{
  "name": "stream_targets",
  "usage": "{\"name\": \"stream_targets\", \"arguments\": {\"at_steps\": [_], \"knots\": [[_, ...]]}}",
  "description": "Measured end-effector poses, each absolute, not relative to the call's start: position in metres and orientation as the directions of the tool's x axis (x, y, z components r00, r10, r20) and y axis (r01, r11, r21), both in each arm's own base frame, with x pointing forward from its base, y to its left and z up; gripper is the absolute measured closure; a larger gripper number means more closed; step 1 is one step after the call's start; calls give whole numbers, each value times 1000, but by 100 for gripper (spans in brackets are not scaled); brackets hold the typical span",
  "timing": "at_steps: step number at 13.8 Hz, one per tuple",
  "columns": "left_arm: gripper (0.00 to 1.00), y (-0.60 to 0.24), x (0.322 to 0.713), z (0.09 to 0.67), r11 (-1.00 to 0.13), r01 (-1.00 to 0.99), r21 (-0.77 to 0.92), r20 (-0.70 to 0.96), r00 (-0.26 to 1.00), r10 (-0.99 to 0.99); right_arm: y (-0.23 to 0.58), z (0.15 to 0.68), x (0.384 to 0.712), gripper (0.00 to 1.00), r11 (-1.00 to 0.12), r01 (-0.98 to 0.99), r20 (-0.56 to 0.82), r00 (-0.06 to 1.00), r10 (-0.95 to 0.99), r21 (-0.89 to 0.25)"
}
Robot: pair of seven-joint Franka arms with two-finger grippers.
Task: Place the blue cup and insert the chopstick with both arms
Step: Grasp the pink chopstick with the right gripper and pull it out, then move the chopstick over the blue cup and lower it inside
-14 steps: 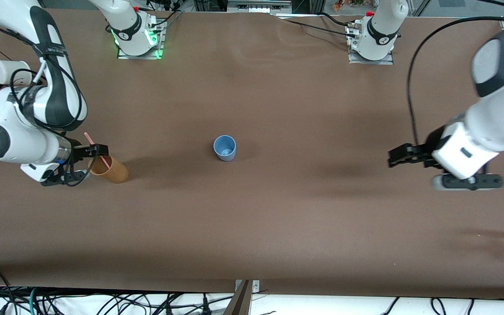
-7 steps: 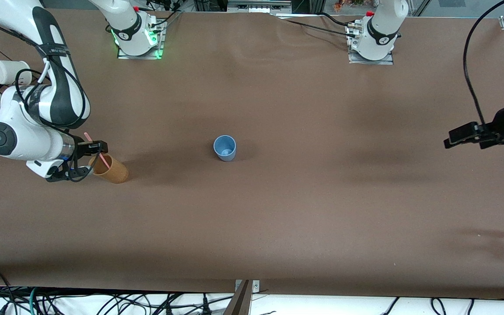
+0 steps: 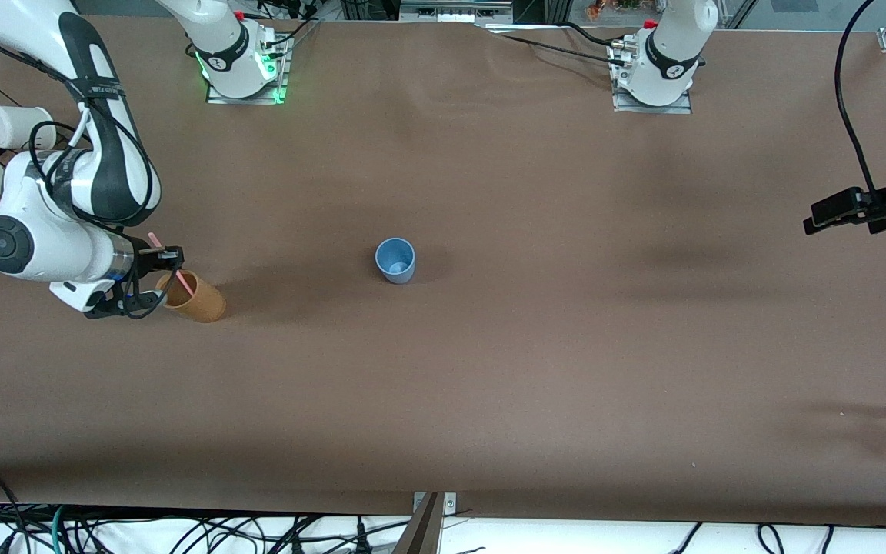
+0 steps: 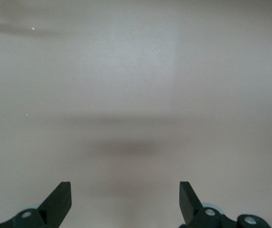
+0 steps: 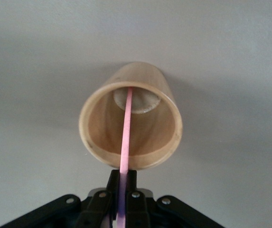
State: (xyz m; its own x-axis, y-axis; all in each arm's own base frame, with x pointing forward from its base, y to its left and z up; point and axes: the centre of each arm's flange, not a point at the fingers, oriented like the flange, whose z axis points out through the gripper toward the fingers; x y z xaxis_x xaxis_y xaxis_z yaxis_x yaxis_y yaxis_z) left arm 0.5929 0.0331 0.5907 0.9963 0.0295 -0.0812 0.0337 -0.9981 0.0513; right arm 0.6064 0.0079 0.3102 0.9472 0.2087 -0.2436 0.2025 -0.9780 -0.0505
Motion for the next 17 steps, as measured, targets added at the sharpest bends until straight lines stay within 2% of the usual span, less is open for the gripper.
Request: {"name": "stream_targets", "arguments": {"at_steps": [3,6,11,13,17], "knots": [[0,19,581,603,-999,-6,51,-91,996,-11,17,334,610,92,-975,217,-249,942,223,-54],[0,19,577,604,-998,-35,45,-95,995,-39,29,391,616,92,-970,234,-293,925,242,-65],[0,20,572,592,-999,-35,39,-123,992,-40,44,480,607,92,-974,216,-383,895,227,-74],[0,20,572,589,-999,-37,40,-130,991,-42,76,498,604,92,-980,190,-384,902,199,-60],[0,20,573,586,-998,-43,41,-133,990,-48,194,501,583,92,-989,132,-378,913,150,-73]]}}
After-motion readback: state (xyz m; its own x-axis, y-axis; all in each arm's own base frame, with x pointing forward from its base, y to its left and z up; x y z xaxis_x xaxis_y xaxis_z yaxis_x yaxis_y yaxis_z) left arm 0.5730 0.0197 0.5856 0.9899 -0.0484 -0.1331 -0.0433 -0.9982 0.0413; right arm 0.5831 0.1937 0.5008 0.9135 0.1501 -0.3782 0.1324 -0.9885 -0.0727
